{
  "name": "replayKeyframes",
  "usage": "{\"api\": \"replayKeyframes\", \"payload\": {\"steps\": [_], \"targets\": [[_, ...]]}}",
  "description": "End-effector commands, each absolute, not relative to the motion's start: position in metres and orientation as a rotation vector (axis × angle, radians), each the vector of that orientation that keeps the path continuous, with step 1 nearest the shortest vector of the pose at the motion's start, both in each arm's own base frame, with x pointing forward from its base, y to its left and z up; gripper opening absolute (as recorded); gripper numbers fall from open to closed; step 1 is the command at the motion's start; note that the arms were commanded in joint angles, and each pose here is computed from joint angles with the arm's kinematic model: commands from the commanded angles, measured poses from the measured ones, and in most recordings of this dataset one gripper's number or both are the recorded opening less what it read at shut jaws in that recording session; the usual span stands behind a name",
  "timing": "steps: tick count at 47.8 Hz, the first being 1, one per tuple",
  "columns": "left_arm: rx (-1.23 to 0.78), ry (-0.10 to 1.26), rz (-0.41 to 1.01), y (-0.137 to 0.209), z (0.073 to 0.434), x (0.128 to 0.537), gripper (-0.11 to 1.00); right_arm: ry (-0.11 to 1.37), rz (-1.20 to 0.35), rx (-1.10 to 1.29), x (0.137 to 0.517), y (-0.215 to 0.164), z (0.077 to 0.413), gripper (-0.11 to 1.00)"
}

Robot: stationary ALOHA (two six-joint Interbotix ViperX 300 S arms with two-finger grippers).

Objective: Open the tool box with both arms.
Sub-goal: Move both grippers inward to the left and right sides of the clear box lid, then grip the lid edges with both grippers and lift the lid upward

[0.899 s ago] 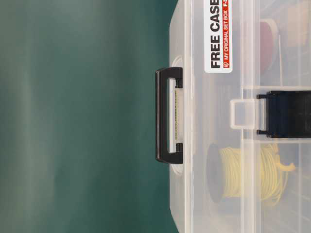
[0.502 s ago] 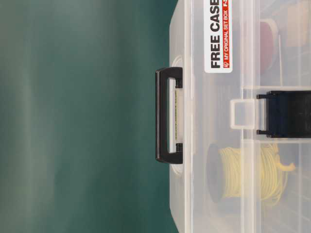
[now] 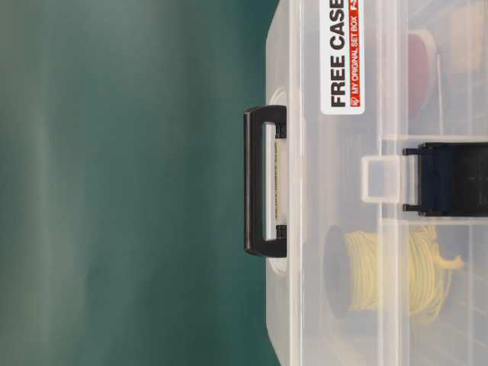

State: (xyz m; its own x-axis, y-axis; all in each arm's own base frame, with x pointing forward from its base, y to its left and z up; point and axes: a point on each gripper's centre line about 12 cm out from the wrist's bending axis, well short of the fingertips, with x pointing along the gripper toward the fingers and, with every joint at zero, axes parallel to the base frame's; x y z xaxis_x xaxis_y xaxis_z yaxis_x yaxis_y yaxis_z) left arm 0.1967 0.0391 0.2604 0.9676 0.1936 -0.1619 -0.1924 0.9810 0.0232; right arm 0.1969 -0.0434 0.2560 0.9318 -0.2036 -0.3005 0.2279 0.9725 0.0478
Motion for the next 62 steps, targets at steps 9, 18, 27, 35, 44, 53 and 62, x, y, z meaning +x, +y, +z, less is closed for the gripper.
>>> {"api": "replayKeyframes", "payload": {"steps": [9, 18, 27, 35, 44, 53, 62], "targets": [[0.0, 0.287, 0.242, 0.051, 0.242, 0.2, 0.9, 0.46, -0.271, 0.118, 0.199, -0.055, 0.243, 0.81], [-0.015, 0.397, 0.275, 0.062, 0.213, 0.211, 0.9, 0.567, -0.315, 0.138, 0.203, -0.066, 0.221, 0.81], [-0.015, 0.483, 0.282, 0.069, 0.186, 0.223, 0.9, 0.667, -0.325, 0.149, 0.212, -0.073, 0.199, 0.81], [-0.017, 0.524, 0.284, 0.073, 0.173, 0.231, 0.9, 0.707, -0.323, 0.151, 0.22, -0.075, 0.19, 0.81], [-0.017, 0.522, 0.286, 0.075, 0.173, 0.236, 0.9, 0.695, -0.32, 0.141, 0.228, -0.078, 0.189, 0.81], [-0.012, 0.484, 0.29, 0.076, 0.176, 0.24, 0.9, 0.677, -0.321, 0.128, 0.237, -0.082, 0.188, 0.81], [-0.009, 0.474, 0.293, 0.08, 0.178, 0.251, 0.9, 0.663, -0.319, 0.117, 0.246, -0.085, 0.189, 0.81]]}}
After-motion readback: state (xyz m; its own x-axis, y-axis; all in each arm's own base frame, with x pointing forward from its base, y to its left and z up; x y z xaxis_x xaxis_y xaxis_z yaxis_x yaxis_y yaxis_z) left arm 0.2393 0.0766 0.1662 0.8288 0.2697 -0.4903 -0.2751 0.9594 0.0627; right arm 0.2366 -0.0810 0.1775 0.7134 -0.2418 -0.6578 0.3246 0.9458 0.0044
